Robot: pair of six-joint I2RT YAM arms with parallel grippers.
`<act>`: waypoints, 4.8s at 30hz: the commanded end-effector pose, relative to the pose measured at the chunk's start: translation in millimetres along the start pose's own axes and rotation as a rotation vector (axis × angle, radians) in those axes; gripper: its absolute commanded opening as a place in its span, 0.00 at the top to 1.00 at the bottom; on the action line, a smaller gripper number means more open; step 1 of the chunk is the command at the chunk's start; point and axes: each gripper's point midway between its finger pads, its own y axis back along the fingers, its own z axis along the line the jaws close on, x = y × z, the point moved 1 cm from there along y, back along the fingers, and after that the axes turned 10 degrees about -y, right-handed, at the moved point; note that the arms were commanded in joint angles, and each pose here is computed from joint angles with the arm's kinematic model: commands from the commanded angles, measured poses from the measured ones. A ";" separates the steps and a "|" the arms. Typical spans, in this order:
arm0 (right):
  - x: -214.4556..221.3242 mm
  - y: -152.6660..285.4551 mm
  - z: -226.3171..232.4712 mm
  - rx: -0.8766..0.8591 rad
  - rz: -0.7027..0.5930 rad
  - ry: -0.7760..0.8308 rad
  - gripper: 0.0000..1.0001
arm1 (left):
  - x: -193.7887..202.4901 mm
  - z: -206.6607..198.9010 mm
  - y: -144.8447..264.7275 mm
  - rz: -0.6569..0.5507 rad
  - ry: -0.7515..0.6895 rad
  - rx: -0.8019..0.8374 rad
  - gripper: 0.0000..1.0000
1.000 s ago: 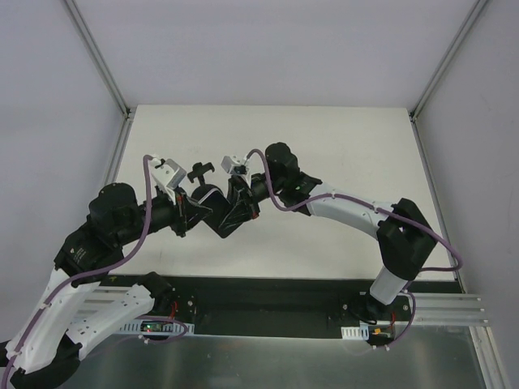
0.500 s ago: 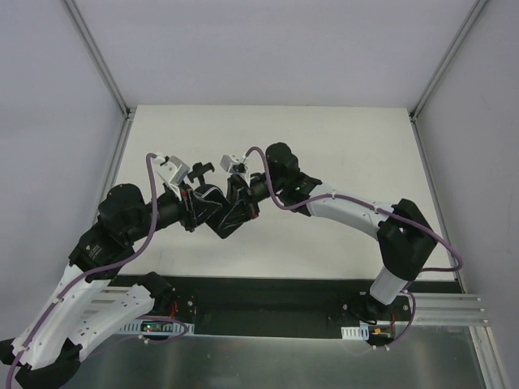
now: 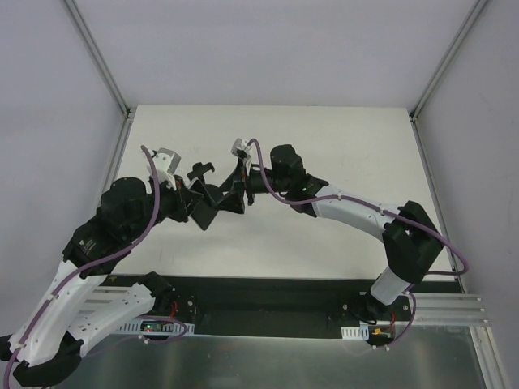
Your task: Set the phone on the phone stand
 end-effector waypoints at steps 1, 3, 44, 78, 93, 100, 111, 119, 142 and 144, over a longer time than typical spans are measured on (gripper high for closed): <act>-41.0 28.1 -56.3 0.454 -0.179 0.039 0.32 | -19.4 48.7 35.5 -0.030 0.034 -0.330 1.00; -42.6 33.0 -69.5 0.547 -0.194 -0.003 0.49 | -11.9 56.5 45.1 0.004 0.038 -0.383 1.00; -58.1 -31.1 -129.4 0.759 -0.125 0.095 0.94 | 31.6 56.6 47.7 0.146 -0.005 -0.361 1.00; -11.5 7.6 -46.6 0.094 0.158 0.176 0.99 | -32.6 -54.0 -72.4 -0.071 -0.487 0.523 1.00; -7.8 11.5 -47.6 0.051 0.168 0.145 0.99 | -20.1 -29.5 -90.3 -0.021 -0.529 0.496 1.00; -10.6 14.4 -57.0 0.107 0.158 0.140 0.99 | -17.0 -6.7 -85.4 0.016 -0.523 0.337 1.00; -37.9 13.6 -66.1 0.227 0.003 0.084 0.99 | 18.0 23.2 -69.9 0.130 -0.415 0.132 1.00; -43.8 -1.0 -47.1 0.093 -0.032 0.065 0.99 | 28.4 -4.1 -71.7 0.136 -0.350 0.300 1.00; -35.5 1.8 -48.3 0.109 -0.008 0.076 0.99 | 27.1 4.9 -66.1 0.092 -0.360 0.226 1.00; -35.8 1.7 -49.9 0.112 -0.009 0.076 0.99 | 25.0 2.4 -64.8 0.086 -0.352 0.237 1.00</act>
